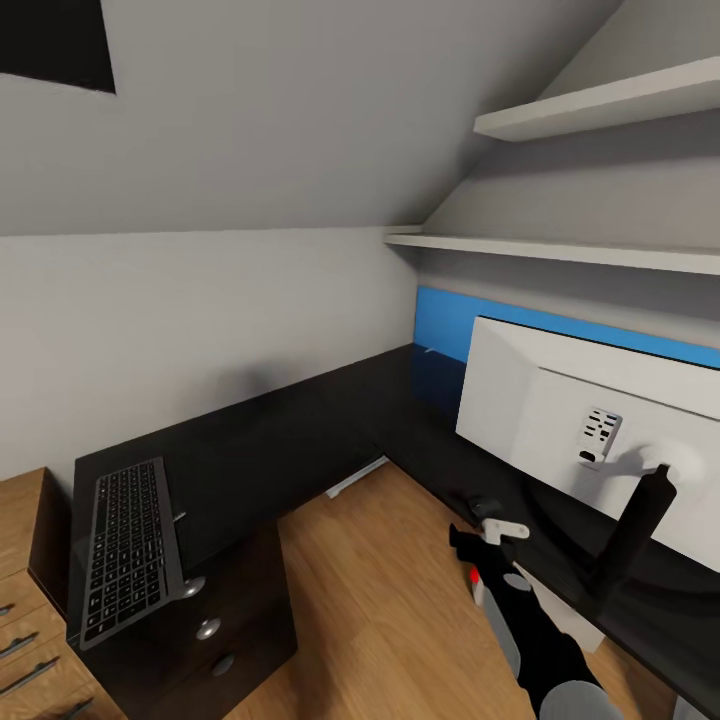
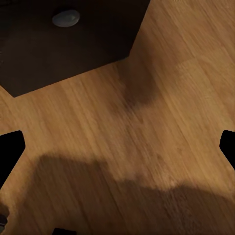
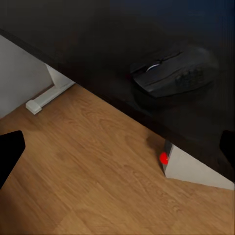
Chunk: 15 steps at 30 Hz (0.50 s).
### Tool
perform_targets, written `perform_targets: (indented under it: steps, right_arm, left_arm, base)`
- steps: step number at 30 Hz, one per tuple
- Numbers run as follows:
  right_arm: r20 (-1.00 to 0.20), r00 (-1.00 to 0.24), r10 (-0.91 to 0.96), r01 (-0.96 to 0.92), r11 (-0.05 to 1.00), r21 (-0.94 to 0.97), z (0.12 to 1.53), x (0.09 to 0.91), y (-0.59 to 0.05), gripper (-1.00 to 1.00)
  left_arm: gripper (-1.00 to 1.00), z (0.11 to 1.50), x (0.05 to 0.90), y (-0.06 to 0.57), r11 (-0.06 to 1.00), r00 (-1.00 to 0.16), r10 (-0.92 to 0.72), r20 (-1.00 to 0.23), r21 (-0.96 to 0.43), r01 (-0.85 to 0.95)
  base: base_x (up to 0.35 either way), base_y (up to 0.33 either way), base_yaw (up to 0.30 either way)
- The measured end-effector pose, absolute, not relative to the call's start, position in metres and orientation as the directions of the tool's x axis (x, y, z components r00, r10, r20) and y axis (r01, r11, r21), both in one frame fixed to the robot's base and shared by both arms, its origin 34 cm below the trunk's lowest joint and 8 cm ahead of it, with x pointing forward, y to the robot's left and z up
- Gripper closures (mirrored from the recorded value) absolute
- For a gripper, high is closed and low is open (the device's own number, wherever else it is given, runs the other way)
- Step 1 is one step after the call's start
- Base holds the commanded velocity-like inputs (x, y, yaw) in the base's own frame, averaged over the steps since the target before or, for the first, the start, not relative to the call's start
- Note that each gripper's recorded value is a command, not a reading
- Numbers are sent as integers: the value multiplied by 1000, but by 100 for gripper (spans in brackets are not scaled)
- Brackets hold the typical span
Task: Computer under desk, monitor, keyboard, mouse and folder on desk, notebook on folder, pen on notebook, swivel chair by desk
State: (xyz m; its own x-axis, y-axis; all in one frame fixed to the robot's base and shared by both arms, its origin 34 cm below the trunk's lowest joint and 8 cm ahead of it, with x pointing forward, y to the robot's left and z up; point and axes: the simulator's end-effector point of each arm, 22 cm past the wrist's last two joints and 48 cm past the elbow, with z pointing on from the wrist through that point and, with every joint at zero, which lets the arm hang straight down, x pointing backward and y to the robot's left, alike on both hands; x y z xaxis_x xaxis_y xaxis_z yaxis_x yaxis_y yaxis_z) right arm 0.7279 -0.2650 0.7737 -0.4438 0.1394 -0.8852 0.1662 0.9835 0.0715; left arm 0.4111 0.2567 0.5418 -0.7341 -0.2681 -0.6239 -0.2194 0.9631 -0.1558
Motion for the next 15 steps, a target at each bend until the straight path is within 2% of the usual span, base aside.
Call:
perform_targets:
  steps: [15]
  right_arm:
    - [-925, -352, 140, 183, 980, 79, 794, 737, -272, -100]
  left_arm:
    - [-100, 542, 412, 257, 963, -733, -267, -625, -156, -218]
  base:
    - [0, 0, 0]
